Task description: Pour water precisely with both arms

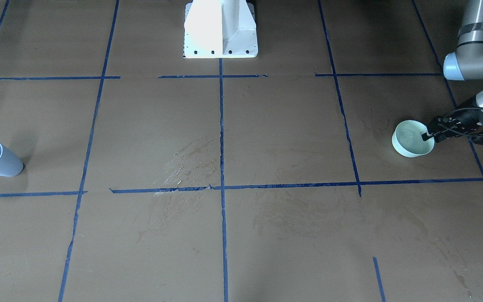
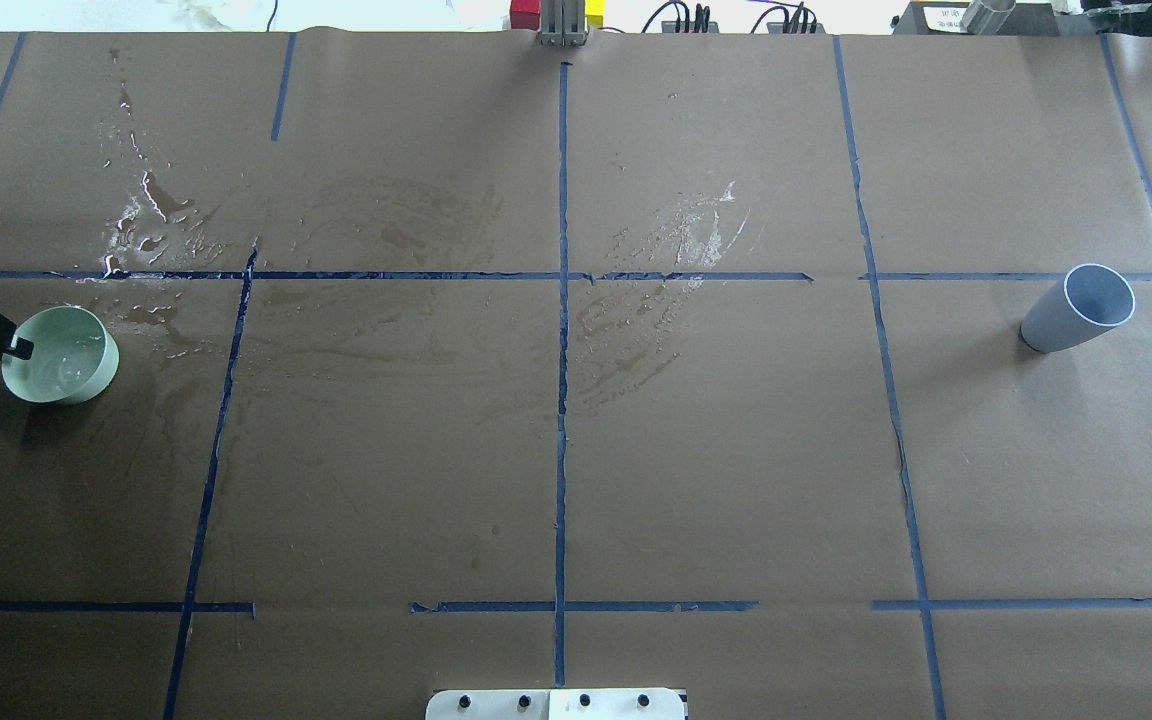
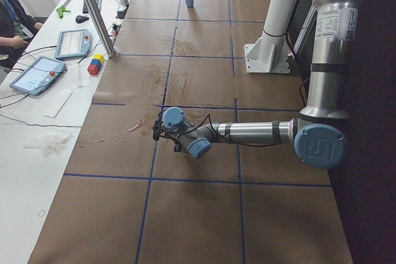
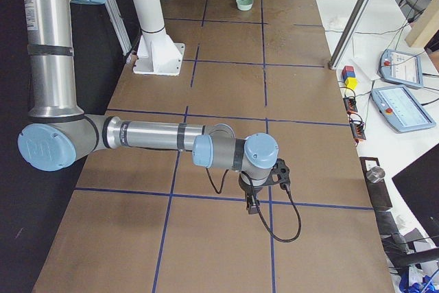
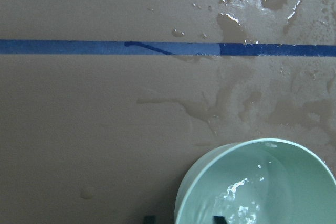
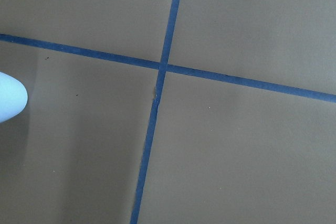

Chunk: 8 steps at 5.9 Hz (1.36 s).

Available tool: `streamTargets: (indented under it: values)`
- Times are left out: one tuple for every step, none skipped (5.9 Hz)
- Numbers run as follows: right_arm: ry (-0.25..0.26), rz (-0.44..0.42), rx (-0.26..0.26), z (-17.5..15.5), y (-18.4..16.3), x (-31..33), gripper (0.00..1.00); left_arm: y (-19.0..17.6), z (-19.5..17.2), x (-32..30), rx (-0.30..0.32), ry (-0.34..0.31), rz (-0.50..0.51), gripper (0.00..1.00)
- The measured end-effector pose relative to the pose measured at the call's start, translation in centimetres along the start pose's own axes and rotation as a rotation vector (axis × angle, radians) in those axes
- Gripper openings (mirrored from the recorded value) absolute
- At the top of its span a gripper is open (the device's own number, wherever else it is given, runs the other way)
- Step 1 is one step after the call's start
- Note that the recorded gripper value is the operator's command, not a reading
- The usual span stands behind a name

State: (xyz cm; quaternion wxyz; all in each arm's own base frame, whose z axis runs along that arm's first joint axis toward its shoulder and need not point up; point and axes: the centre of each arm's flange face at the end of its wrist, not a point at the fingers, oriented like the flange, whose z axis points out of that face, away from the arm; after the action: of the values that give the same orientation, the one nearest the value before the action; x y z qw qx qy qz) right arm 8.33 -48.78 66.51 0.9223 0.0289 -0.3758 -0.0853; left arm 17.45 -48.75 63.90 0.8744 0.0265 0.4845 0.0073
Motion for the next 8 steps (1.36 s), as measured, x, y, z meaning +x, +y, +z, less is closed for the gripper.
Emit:
streamTargets:
  values:
    - [0.0, 0.0, 0.001, 0.0, 0.0, 0.0, 1.0, -0.2, -0.5, 0.3, 0.013, 0.001, 0.012, 0.99]
    - [0.0, -0.003, 0.005, -0.1, 0.0, -0.1, 1.0, -0.4, -1.5, 0.3, 0.035, -0.001, 0.037, 0.99]
    - [0.002, -0.012, 0.014, 0.1, 0.1, 0.0, 1.0, -0.9, -2.9, -0.8, 0.053, -0.019, 0.084, 0.99]
    - [0.004, -0.02, 0.021, 0.2, 0.3, 0.1, 1.0, -1.7, -5.0, -3.0, 0.052, -0.062, 0.141, 0.99]
    - [0.005, -0.024, 0.025, 0.2, 0.3, 0.1, 1.0, -2.4, -7.7, -5.3, 0.033, -0.11, 0.193, 1.0]
    - [0.005, -0.024, 0.026, 0.3, 0.4, 0.2, 1.0, -2.8, -11.2, -7.4, 0.004, -0.15, 0.2, 1.0]
    - [0.005, -0.022, 0.025, 0.4, 0.4, 0.2, 1.0, -2.6, -14.4, -9.6, -0.018, -0.175, 0.164, 1.0]
    - [0.004, -0.021, 0.024, 0.4, 0.6, 0.3, 1.0, -1.9, -15.8, -11.4, -0.031, -0.183, 0.13, 1.0]
